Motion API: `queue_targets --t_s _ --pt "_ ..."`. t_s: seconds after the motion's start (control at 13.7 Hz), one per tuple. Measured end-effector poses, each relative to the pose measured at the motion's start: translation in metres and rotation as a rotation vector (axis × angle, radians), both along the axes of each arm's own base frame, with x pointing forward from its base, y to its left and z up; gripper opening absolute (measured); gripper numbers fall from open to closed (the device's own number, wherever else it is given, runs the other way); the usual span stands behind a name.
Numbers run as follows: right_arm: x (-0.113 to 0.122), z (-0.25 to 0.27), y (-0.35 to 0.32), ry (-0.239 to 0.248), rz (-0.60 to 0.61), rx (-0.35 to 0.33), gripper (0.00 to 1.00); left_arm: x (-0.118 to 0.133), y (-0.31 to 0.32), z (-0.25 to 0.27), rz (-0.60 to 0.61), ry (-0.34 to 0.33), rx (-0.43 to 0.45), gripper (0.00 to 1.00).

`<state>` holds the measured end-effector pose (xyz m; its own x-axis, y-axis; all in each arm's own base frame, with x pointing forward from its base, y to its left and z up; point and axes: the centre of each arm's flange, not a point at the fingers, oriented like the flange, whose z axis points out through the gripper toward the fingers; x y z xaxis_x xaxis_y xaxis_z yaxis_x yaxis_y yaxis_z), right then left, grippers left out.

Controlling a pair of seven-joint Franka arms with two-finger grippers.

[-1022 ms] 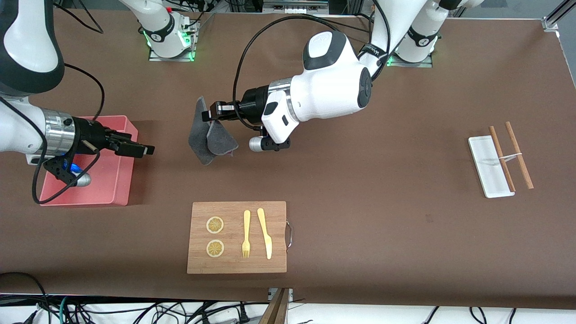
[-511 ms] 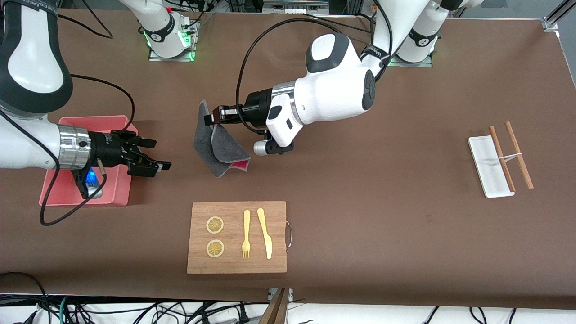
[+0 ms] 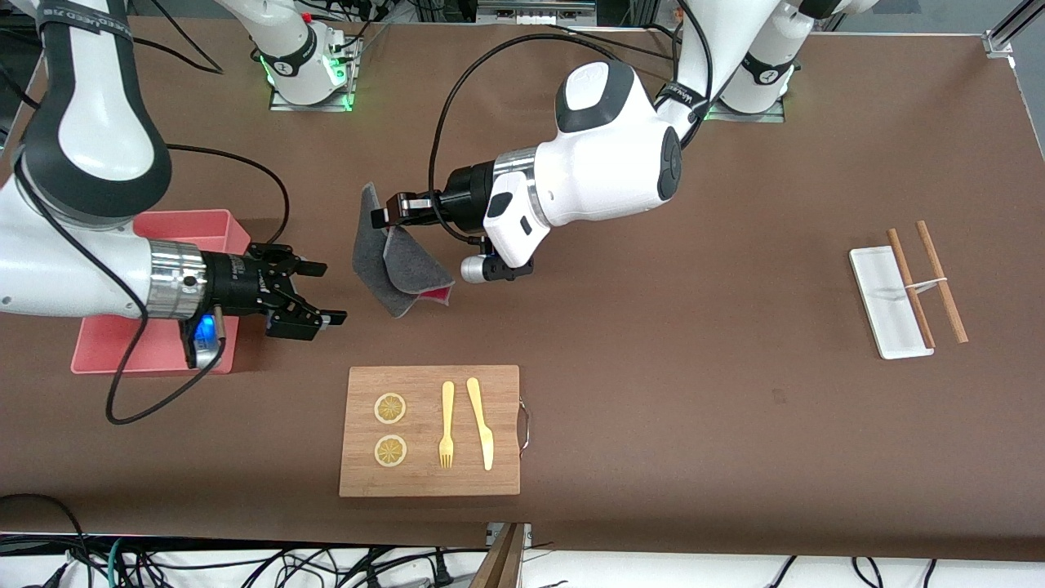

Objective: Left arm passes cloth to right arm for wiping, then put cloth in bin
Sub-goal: 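Close the right gripper on the cloth held by the left gripper, then pull the cloth away with the right gripper while the left gripper releases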

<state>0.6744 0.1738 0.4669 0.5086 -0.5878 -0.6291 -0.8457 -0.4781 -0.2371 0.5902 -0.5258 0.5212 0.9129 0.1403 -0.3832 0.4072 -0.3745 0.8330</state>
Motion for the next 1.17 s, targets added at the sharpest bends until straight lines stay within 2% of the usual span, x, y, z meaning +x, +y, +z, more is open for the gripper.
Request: queue_targets --t_s 0.36,0.51,0.66,0.73,0.8,1.17 --pt "-0.001 -0.007 0.030 0.047 -0.046 0.018 1.00 0.000 0.000 0.000 0.001 0.001 -0.001 0.02" --pt "-0.003 -0.010 0.038 0.056 -0.038 0.020 0.95 0.000 0.000 0.000 0.002 0.004 -0.004 0.02" --pt "-0.005 -0.013 0.046 0.065 -0.029 0.020 0.75 0.001 0.001 0.000 0.003 0.005 -0.005 0.02" --pt "-0.007 -0.016 0.050 0.070 -0.024 0.019 0.75 0.001 0.001 0.000 0.003 0.005 -0.005 0.02" --pt "-0.008 -0.019 0.053 0.075 -0.020 0.018 0.68 0.001 0.001 0.000 0.004 0.005 -0.005 0.02" --pt "-0.009 -0.024 0.054 0.083 -0.014 0.016 0.09 0.002 0.002 0.000 0.006 0.005 -0.004 0.02"
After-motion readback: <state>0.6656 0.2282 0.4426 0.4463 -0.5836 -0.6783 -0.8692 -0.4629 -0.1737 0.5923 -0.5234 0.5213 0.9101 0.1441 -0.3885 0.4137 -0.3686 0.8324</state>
